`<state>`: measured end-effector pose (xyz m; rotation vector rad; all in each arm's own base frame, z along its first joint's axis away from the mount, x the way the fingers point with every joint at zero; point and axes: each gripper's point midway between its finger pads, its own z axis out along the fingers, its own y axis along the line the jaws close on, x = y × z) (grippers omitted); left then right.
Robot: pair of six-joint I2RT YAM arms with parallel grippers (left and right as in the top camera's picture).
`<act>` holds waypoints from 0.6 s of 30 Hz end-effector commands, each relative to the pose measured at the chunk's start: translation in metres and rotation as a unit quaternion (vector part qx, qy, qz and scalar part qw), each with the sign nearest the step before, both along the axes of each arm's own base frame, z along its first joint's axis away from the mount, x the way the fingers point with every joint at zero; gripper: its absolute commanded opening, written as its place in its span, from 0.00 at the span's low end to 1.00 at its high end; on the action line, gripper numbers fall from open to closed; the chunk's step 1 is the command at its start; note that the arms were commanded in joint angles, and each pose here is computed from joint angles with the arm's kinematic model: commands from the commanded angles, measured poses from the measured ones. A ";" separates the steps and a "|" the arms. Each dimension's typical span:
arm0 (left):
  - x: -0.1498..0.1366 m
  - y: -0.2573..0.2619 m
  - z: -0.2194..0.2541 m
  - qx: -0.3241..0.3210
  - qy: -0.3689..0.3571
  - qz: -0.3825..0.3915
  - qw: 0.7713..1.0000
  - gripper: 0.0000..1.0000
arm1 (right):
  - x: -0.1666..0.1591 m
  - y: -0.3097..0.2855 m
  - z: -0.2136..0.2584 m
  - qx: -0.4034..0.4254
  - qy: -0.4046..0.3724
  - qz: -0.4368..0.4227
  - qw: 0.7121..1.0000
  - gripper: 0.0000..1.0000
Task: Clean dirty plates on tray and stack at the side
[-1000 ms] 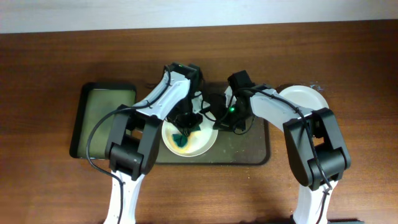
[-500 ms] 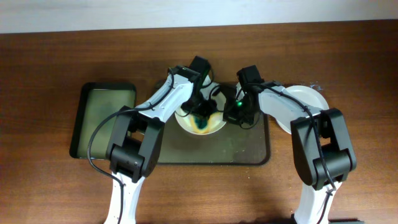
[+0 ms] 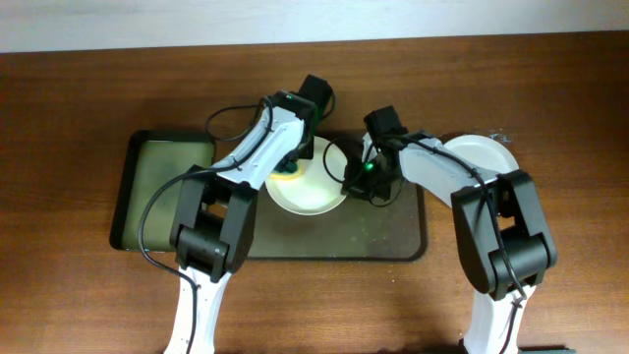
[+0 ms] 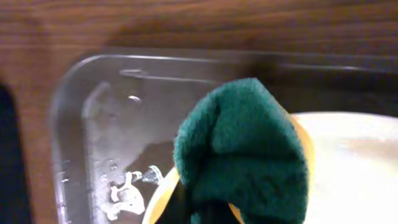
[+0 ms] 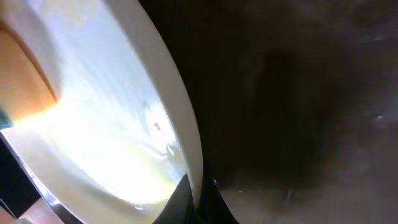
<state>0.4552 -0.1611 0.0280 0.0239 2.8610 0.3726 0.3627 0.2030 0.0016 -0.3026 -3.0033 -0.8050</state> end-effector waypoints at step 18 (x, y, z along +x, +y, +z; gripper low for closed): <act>0.003 -0.007 0.072 -0.153 0.073 -0.061 0.984 0.00 | -0.023 -0.110 0.125 -0.322 -0.156 0.005 0.934 0.04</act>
